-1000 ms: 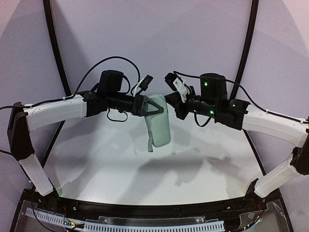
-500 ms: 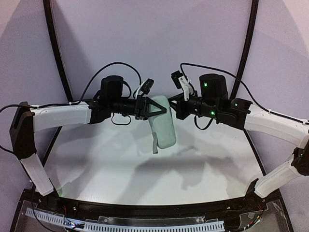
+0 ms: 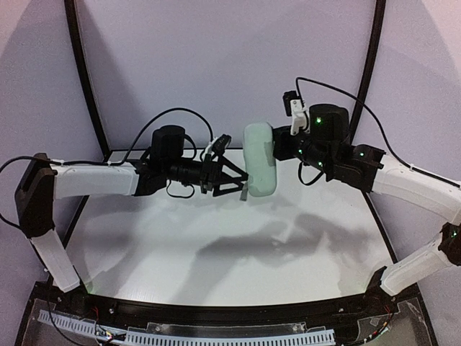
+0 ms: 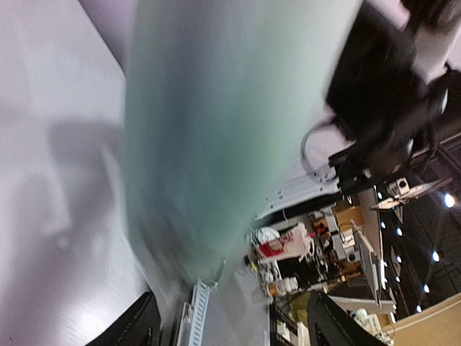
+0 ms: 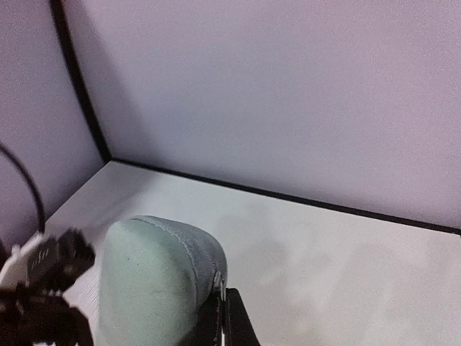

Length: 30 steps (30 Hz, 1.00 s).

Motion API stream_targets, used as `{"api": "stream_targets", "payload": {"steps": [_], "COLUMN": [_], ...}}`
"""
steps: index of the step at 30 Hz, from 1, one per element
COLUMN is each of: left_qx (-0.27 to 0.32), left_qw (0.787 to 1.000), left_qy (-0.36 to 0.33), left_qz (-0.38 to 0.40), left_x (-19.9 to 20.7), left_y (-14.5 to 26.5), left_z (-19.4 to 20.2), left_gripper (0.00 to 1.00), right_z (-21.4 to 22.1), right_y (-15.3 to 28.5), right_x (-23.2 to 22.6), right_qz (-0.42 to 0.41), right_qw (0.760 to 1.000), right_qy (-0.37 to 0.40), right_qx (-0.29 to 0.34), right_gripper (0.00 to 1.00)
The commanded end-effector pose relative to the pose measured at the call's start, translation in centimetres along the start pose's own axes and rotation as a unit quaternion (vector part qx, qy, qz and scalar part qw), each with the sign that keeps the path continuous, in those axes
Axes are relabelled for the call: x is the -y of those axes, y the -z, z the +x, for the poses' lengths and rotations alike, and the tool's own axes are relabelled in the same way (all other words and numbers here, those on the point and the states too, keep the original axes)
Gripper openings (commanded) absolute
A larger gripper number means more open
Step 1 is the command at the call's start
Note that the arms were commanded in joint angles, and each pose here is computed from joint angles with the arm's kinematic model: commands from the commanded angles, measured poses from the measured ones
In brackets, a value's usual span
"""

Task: Open the umbrella

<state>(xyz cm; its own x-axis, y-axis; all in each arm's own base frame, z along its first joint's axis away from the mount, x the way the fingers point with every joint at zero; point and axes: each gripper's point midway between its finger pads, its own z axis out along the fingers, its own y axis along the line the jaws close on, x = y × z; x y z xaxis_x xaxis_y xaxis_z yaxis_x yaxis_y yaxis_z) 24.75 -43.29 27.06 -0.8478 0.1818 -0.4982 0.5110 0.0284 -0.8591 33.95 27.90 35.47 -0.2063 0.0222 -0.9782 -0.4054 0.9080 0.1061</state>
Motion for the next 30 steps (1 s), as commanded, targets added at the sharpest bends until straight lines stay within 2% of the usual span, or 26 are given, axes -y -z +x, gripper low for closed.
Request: {"api": "stream_targets", "payload": {"steps": [1,6,8,10,13,16,20,22,25,30], "left_qx": [-0.037,-0.022,-0.011,0.001,0.021,0.052,0.086,0.076,0.061,0.067], "left_qw": [0.999,1.0,1.0,0.999,0.993,0.975,0.939,0.925,0.917,0.891], "left_qy": [0.018,-0.004,-0.017,-0.031,-0.052,-0.077,-0.163,-0.22,-0.273,-0.321], "left_qz": [0.013,0.021,0.014,-0.009,-0.101,-0.203,-0.292,-0.299,-0.283,-0.313], "left_x": [0.9,1.6,1.6,1.3,-1.1,-2.4,-2.6,-1.7,0.0,1.6], "left_y": [-0.3,-0.8,-0.8,-0.6,0.5,3.0,6.2,6.3,5.3,3.0], "left_z": [2.3,1.4,0.9,0.4,0.1,-0.5,-1.4,-1.4,-1.3,-3.5], "left_gripper": [0.74,0.84,0.93,0.98,0.99,0.99,0.99,0.99,0.99,0.99], "right_z": [-7.6,-7.3,-7.2,-7.4,-7.6,-7.7,-7.2,-6.8,-6.3,-5.9], "right_y": [2.5,2.2,2.1,2.3,2.7,3.2,4.1,4.6,5.0,5.0], "right_x": [2.9,1.8,1.5,1.3,0.9,0.4,-0.3,-0.6,-1.4,-2.5], "right_qz": [0.051,0.019,0.013,0.007,-0.01,-0.027,-0.056,-0.071,-0.095,-0.111], "right_qw": [0.987,0.986,0.987,0.987,0.987,0.988,0.988,0.988,0.986,0.984], "right_qy": [-0.092,-0.114,-0.113,-0.113,-0.111,-0.101,-0.103,-0.108,-0.121,-0.127], "right_qx": [0.122,0.118,0.115,0.115,0.116,0.113,0.096,0.083,0.067,0.053], "right_gripper": [0.0,0.0,0.0,0.0,0.0,0.0,0.0,0.0,0.0,0.0]}}
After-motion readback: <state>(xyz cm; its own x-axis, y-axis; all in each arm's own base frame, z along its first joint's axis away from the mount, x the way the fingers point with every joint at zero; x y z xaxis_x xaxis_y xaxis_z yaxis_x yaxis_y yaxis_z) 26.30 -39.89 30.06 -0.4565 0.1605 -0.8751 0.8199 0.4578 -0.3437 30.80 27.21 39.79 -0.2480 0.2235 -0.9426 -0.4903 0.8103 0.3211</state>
